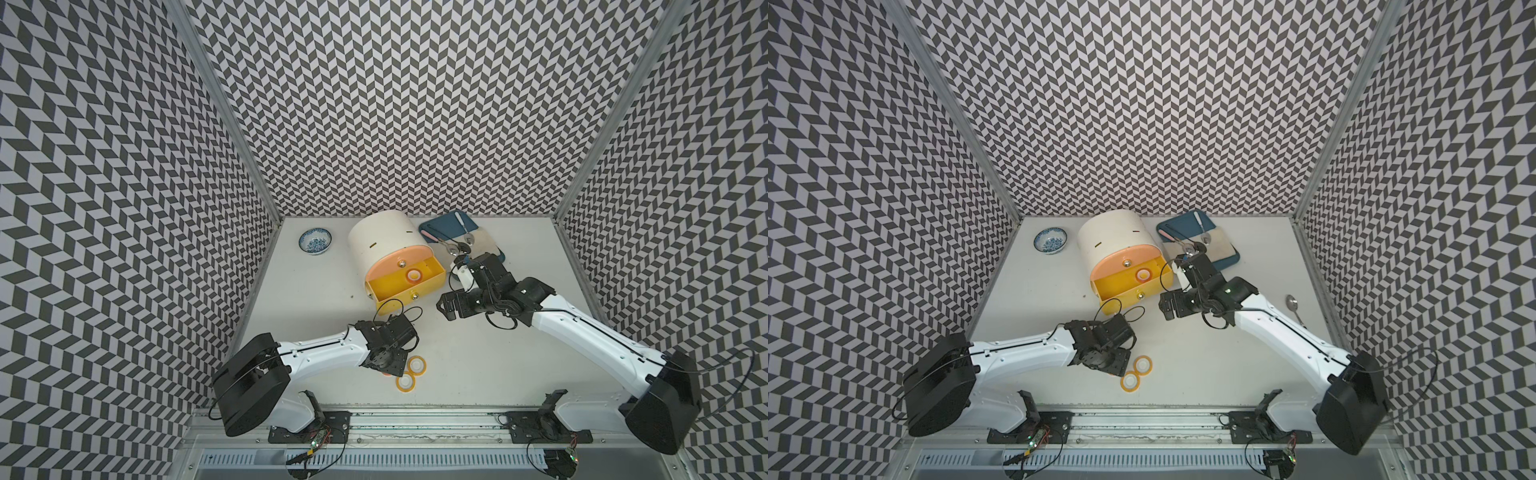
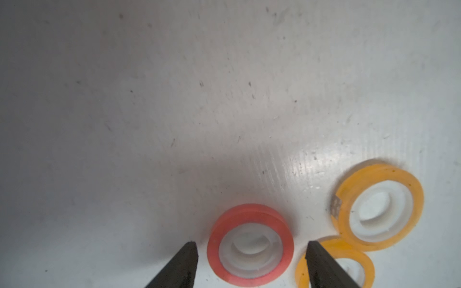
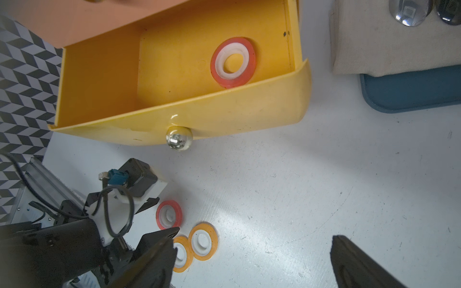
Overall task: Place the transparent tape into the drawer according to color
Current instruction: Pick up the tape at the center of the board.
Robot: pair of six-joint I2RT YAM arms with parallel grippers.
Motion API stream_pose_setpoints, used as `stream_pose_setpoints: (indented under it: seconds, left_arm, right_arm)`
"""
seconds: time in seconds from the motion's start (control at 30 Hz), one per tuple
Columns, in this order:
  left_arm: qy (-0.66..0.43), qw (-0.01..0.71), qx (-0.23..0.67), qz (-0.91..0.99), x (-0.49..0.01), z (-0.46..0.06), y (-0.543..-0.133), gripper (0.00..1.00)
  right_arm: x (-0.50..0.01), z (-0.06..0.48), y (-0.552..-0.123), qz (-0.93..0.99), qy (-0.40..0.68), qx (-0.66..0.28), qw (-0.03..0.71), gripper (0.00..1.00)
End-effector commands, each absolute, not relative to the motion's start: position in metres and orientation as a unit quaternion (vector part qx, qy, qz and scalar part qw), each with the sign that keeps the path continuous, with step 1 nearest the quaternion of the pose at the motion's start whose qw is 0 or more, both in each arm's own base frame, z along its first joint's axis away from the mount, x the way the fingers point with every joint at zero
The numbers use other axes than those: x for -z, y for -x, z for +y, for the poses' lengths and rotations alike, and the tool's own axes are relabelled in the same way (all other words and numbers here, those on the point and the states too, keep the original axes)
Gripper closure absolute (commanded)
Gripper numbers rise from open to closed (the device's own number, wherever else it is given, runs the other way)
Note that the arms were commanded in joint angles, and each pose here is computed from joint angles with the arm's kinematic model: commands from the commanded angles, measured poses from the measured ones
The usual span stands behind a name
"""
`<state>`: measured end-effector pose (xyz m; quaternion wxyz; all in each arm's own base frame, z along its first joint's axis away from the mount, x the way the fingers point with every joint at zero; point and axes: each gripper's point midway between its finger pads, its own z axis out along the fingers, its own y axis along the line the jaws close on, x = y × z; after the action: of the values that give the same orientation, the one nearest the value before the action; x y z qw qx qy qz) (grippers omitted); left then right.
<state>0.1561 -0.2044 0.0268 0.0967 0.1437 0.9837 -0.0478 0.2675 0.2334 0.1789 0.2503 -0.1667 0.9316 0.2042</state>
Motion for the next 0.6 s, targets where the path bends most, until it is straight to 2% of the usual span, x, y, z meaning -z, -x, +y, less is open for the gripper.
stream_pose_setpoints:
  seconds: [0.0, 0.37, 0.57]
  left_arm:
    - [-0.147, 0.091, 0.049, 0.984, -0.022, -0.203, -0.154, 0.27]
    - [-0.155, 0.078, 0.044, 0.984, -0.013, -0.204, -0.152, 0.29]
    - [-0.159, 0.072, 0.042, 0.984, -0.011, -0.204, -0.151, 0.35]
  right_arm:
    - [-0.190, 0.235, -0.273, 0.921, 0.165, -0.218, 0.276, 0.00]
    - [-0.189, 0.234, -0.272, 0.922, 0.164, -0.218, 0.275, 0.00]
    - [-0.188, 0.233, -0.272, 0.923, 0.162, -0.217, 0.274, 0.00]
